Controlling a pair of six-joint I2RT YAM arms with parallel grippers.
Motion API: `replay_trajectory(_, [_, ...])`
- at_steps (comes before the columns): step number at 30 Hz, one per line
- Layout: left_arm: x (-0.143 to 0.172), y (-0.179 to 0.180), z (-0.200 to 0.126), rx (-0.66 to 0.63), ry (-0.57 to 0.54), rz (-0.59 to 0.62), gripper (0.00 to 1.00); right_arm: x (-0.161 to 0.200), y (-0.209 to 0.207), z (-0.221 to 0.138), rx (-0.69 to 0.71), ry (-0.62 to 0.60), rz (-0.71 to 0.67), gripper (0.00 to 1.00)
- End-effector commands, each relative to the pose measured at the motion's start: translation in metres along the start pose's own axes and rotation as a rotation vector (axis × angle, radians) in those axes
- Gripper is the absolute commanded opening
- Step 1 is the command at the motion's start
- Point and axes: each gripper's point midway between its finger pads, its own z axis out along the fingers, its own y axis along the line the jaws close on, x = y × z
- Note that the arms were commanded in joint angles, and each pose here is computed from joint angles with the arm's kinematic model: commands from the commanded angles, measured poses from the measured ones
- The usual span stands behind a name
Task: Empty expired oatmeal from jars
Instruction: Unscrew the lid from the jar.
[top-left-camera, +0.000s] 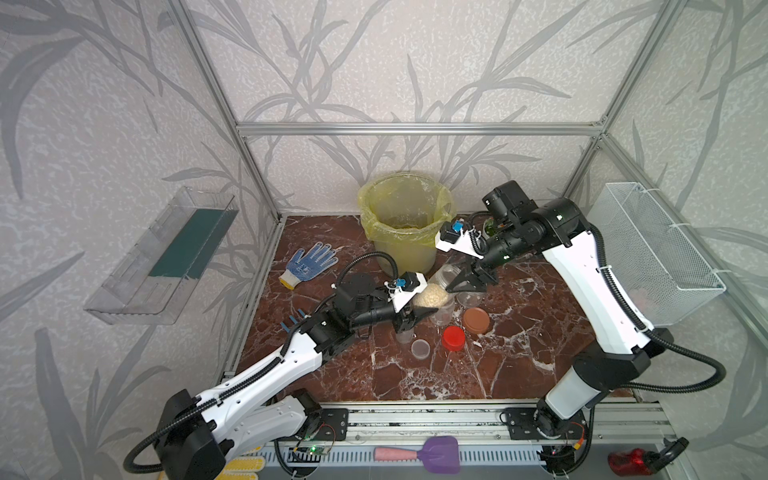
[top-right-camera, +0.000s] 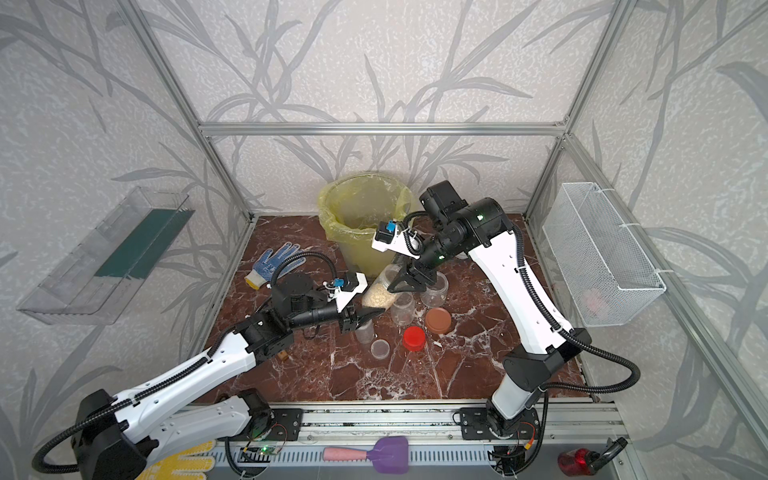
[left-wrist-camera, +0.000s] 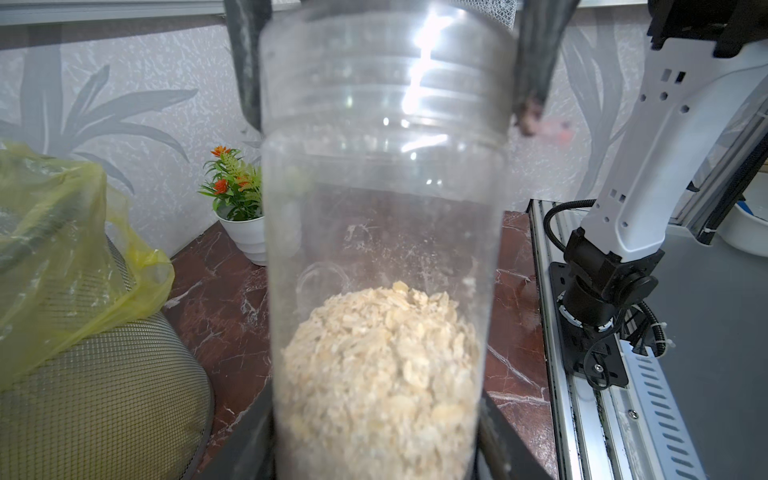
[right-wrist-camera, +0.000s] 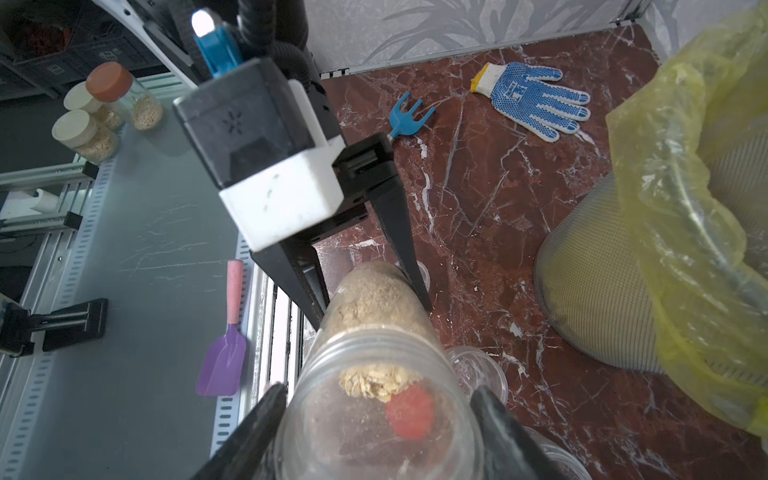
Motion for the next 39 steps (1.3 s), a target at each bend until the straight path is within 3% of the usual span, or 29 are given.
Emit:
replay_trajectory(1, [0.037,0.027,-0.002,-0.11,0.135,-0.099,0.0,0.008,0.035,-0.015,-0.088,-0.005,-0.03,0.02])
replay_trajectory(3, [0.033,0.028,-0.003,-0.115,0.127,-0.092,0.0,0.012,0.033,-0.012,-0.089,0.011,-0.01,0.25])
replay_trajectory(9, [0.022,0.029,-0.006,-0.122,0.103,-0.077,0.0,0.018,0.027,-0.009,-0.019,-0.004,-0.039,0.47])
replay_trajectory(17, [0.017,0.03,-0.009,-0.138,0.085,-0.065,0.0,0.03,0.021,-0.016,0.046,-0.031,-0.008,0.61])
replay_trajectory(26, [0.011,0.028,-0.009,-0.126,0.061,-0.058,0.0,0.034,0.021,-0.018,0.063,-0.071,0.005,0.68])
replay_trajectory(29, [0.009,0.027,-0.009,-0.118,0.051,-0.059,0.0,0.032,0.021,-0.019,0.067,-0.076,0.003,0.78])
replay_trajectory(30, [0.008,0.027,-0.009,-0.116,0.05,-0.058,0.0,0.032,0.019,-0.02,0.081,-0.076,0.002,0.9])
replay_trajectory(31, [0.008,0.027,-0.009,-0.116,0.048,-0.059,0.0,0.032,0.018,-0.021,0.089,-0.079,-0.004,0.95])
replay_trajectory(39, [0.002,0.026,-0.014,-0.127,0.029,-0.052,0.0,0.034,0.011,-0.027,0.162,-0.1,0.047,0.99])
